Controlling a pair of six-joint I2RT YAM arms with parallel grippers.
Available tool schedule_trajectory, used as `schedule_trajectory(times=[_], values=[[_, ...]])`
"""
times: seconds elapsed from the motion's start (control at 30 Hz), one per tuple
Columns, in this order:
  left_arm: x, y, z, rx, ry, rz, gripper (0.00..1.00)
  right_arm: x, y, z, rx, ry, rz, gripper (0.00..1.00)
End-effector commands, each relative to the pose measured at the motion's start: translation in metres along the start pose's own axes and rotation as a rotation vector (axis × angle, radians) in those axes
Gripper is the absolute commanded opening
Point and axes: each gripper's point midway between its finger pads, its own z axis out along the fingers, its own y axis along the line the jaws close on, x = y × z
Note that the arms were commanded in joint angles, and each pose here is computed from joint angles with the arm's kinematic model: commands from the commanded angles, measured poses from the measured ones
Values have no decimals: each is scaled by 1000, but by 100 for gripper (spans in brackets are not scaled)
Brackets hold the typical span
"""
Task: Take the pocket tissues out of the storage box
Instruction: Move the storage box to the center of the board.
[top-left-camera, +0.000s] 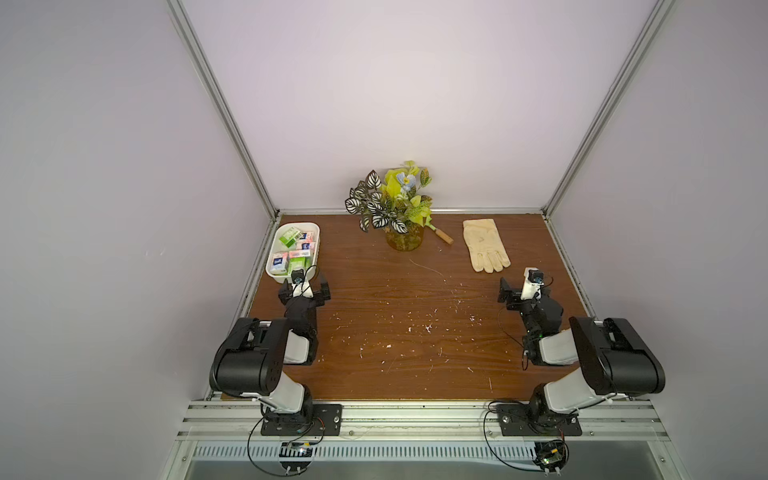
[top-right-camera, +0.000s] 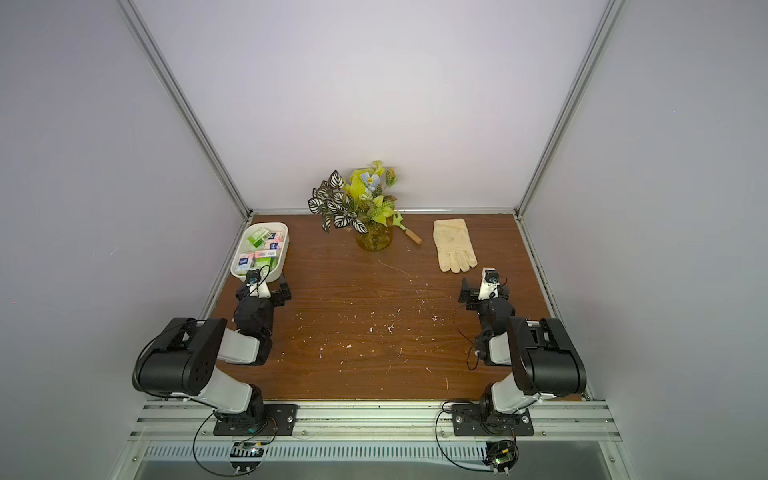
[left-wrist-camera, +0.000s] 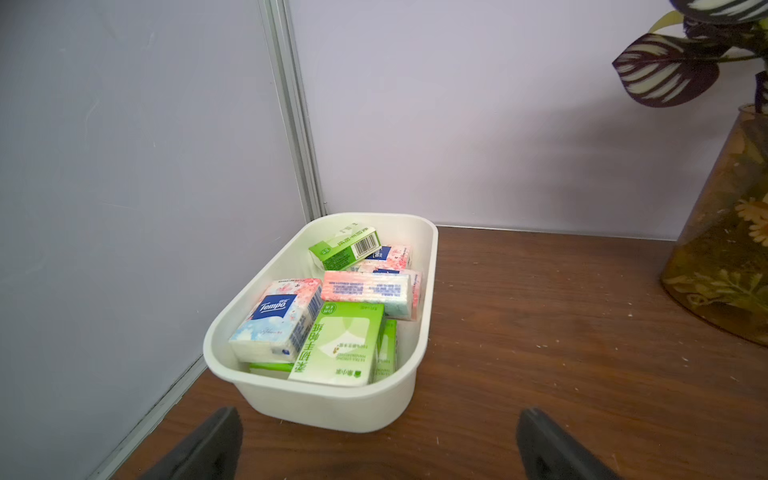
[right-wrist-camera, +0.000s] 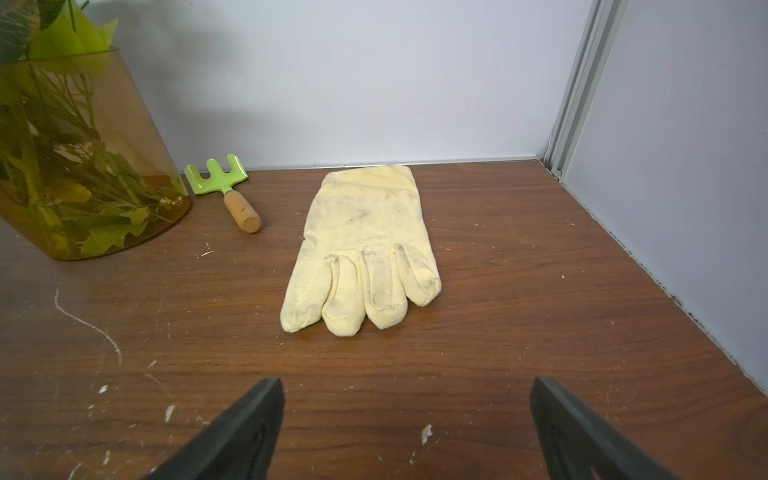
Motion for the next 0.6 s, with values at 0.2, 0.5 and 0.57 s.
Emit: schedule_trajectory(times=[0.2,0.5,0.57], values=[[-2,-1,-1,-1,-13,-7,99,-19,2,2,-3,-64,-11,99],[-12,-1,-6,2,-36,-8,99,-22,2,-2,-10,-86,-1,99],[-24,2,-13,-16,-53,-9,99,-28,3,-9,-22,-111,-5,99]])
